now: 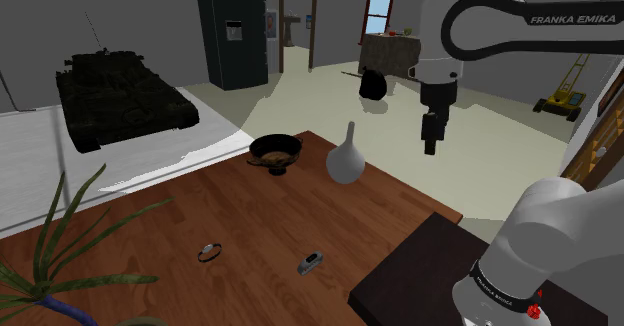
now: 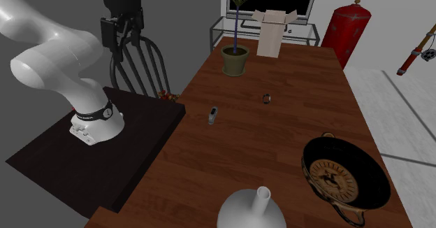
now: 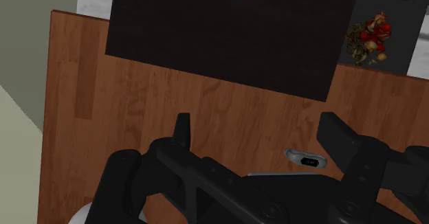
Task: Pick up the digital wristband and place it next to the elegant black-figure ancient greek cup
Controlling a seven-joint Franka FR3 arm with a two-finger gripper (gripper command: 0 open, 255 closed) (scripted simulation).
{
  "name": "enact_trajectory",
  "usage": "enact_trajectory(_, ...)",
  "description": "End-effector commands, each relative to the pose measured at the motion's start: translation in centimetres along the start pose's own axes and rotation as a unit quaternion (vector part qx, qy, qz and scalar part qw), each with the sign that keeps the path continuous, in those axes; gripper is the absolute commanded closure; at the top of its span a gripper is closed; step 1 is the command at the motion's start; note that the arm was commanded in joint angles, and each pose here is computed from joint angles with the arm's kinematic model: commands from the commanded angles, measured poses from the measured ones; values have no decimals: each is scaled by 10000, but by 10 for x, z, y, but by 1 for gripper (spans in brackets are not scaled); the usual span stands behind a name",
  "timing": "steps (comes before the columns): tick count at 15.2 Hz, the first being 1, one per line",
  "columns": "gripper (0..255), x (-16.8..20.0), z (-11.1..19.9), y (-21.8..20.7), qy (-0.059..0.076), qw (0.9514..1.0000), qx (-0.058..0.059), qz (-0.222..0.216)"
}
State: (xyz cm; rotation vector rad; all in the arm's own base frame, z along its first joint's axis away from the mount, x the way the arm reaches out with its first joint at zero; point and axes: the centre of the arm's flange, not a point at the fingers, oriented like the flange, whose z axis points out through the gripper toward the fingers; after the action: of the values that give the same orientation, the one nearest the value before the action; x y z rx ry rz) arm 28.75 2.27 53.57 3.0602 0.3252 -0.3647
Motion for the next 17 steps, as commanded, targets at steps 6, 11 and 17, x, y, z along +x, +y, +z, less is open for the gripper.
enact_trajectory(6, 0, 43, 46, -5, 128, 9957, -36, -916)
enact_trajectory(11, 0, 86, 90, -18, 256, 9829, -71, -1823)
enact_trajectory(17, 0, 135, 143, -42, 405, 9564, -112, -2891)
